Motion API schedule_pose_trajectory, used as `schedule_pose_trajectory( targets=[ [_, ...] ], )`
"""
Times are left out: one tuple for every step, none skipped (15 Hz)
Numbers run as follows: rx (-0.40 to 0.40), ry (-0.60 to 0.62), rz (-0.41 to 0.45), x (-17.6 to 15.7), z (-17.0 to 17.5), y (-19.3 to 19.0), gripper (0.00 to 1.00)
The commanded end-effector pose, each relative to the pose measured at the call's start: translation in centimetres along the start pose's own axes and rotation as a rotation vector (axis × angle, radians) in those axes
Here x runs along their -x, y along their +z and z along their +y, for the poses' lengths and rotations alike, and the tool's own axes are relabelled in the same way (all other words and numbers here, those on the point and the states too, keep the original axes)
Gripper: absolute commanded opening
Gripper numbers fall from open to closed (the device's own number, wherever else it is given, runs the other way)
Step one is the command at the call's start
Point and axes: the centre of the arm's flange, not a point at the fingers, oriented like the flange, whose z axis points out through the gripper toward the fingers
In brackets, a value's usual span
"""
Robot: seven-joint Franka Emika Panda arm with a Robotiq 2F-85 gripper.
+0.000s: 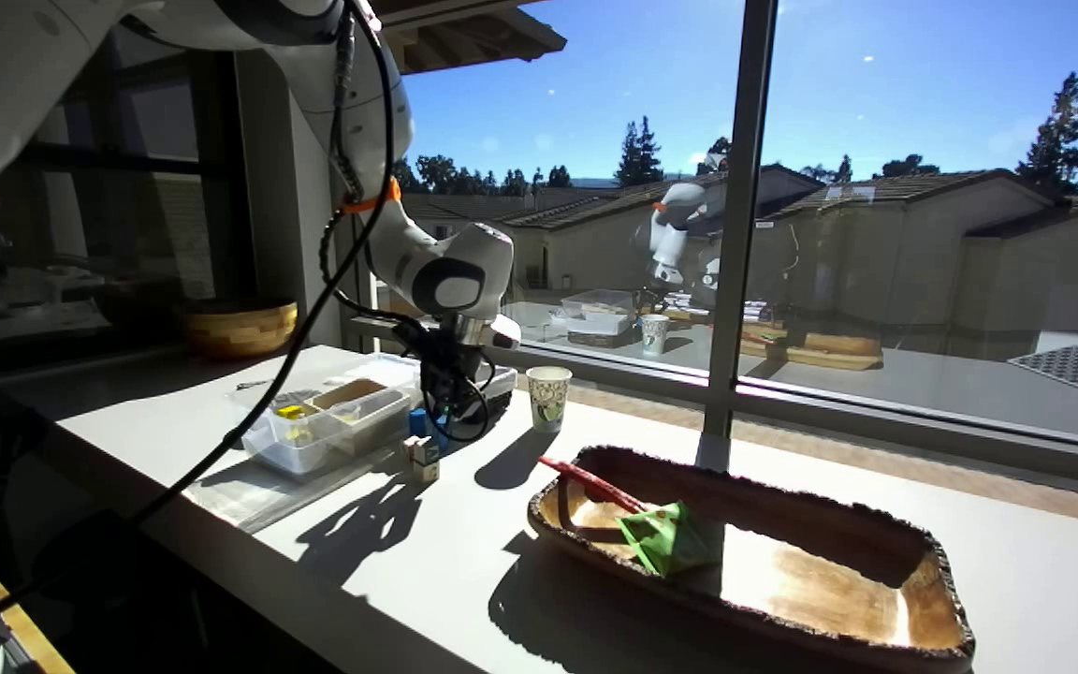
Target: Put the furthest toy block on the closest toy block, then put the blue block on the toy block
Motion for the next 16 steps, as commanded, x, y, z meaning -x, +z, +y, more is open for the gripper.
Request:
schedule_pose_trajectory(
  targets=[
    [0.006, -0.007, -0.034, -0.3, 0.2, 0.3, 0.09],
    [0.006, -0.005, -0.035, -0.3, 0.2, 0.2, 0.09],
    [0.009, -0.002, -0.038, -0.1, 0.2, 0.1, 0.09],
    [0.011, 0.002, -0.04, 0.0, 0.2, -0.1, 0.09],
    [0.013, 0.007, -0.045, 0.2, 0.1, -0.5, 0.09],
    [0.017, 0.014, -0.052, 0.5, 0.1, -0.8, 0.09],
    [0.023, 0.021, -0.06, 0.8, 0.0, -1.2, 0.09],
    [0.028, 0.028, -0.068, 0.9, -0.1, -1.6, 0.09],
    [0.033, 0.033, -0.077, 1.1, -0.2, -2.1, 0.09],
    [0.035, 0.036, -0.086, 1.3, -0.4, -2.6, 0.09],
    [0.041, 0.042, -0.095, 1.4, -0.5, -3.0, 0.09],
    [0.045, 0.045, -0.103, 1.5, -0.7, -3.6, 0.09],
    [0.05, 0.049, -0.111, 1.6, -0.9, -4.1, 0.09],
    [0.052, 0.049, -0.117, 1.7, -1.1, -4.7, 0.09],
    [0.057, 0.055, -0.126, 1.9, -1.3, -5.2, 0.09],
    [0.06, 0.058, -0.135, 2.0, -1.4, -5.7, 0.09]
  ],
)
